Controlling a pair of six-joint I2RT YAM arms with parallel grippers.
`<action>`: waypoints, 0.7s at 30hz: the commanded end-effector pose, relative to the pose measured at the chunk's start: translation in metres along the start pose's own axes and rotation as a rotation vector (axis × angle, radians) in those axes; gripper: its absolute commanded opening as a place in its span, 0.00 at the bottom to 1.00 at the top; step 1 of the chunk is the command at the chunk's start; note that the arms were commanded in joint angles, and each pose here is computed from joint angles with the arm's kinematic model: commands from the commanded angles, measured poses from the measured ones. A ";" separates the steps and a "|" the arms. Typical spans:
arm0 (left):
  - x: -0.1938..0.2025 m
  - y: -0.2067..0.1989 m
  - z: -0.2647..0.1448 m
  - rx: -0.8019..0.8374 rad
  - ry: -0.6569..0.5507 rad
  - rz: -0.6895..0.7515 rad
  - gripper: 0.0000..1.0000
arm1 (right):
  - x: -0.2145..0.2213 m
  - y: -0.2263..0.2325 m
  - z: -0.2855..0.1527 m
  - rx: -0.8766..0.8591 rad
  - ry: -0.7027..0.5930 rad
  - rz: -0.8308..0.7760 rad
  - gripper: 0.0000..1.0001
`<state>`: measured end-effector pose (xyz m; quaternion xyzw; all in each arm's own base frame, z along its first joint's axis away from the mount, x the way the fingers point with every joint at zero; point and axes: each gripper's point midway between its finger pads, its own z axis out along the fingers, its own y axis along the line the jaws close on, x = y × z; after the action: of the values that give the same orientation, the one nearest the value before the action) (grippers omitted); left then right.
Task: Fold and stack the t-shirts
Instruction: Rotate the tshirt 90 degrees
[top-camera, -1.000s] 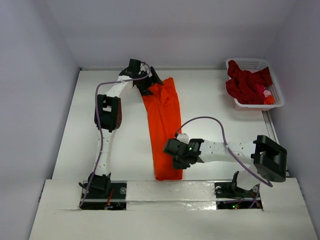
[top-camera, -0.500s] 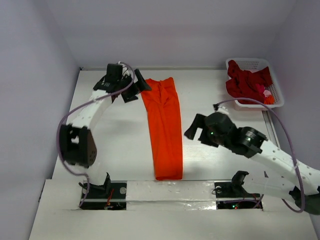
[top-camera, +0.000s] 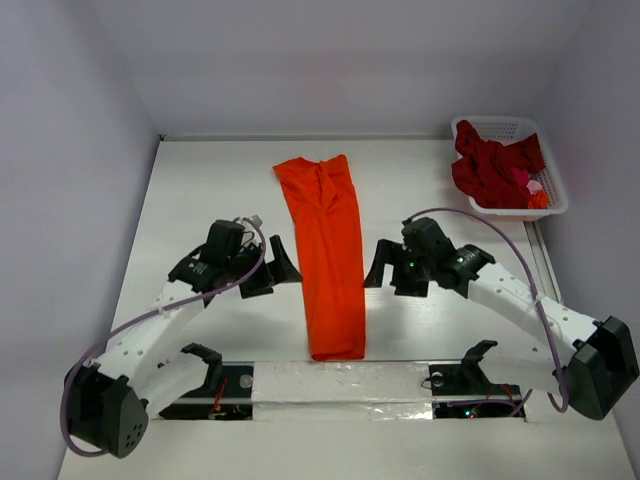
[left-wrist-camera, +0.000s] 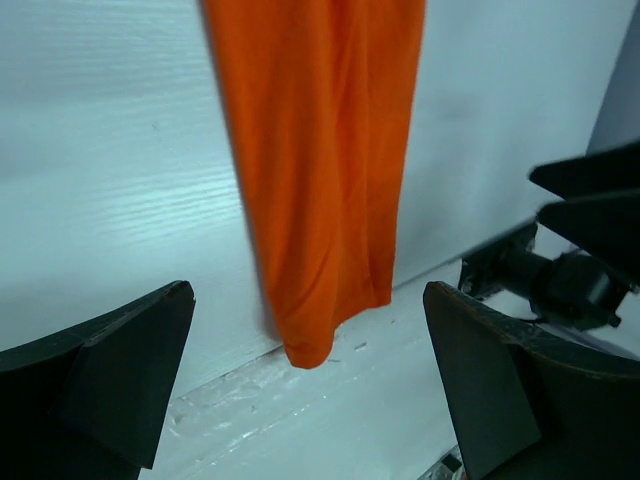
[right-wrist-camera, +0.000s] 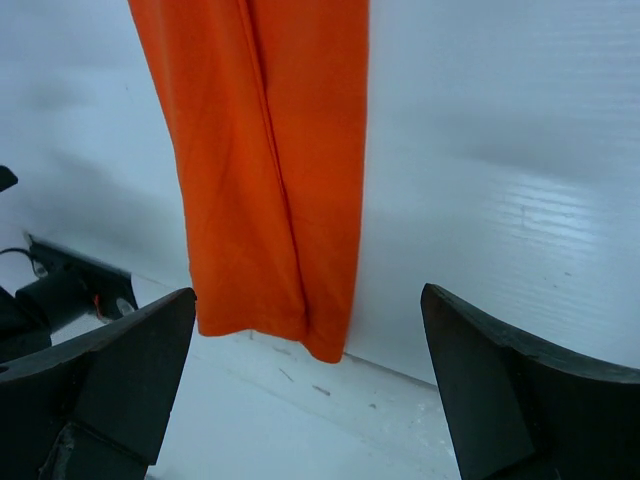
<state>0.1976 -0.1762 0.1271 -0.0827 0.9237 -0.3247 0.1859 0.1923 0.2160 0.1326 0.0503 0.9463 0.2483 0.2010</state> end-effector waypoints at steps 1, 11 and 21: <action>0.023 -0.010 -0.003 0.078 0.038 0.016 0.99 | 0.019 0.021 0.003 -0.213 0.109 -0.023 1.00; 0.098 -0.008 -0.019 0.146 0.218 -0.055 0.99 | 0.074 0.007 -0.007 -0.323 0.253 0.027 1.00; 0.135 -0.005 -0.013 0.157 0.331 -0.095 0.99 | 0.097 -0.001 -0.010 -0.380 0.294 0.091 0.98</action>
<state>0.0739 -0.2015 0.1032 -0.0487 0.9160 -0.3961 0.0413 0.0997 0.2202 0.0966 0.0155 0.9149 0.3991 0.0589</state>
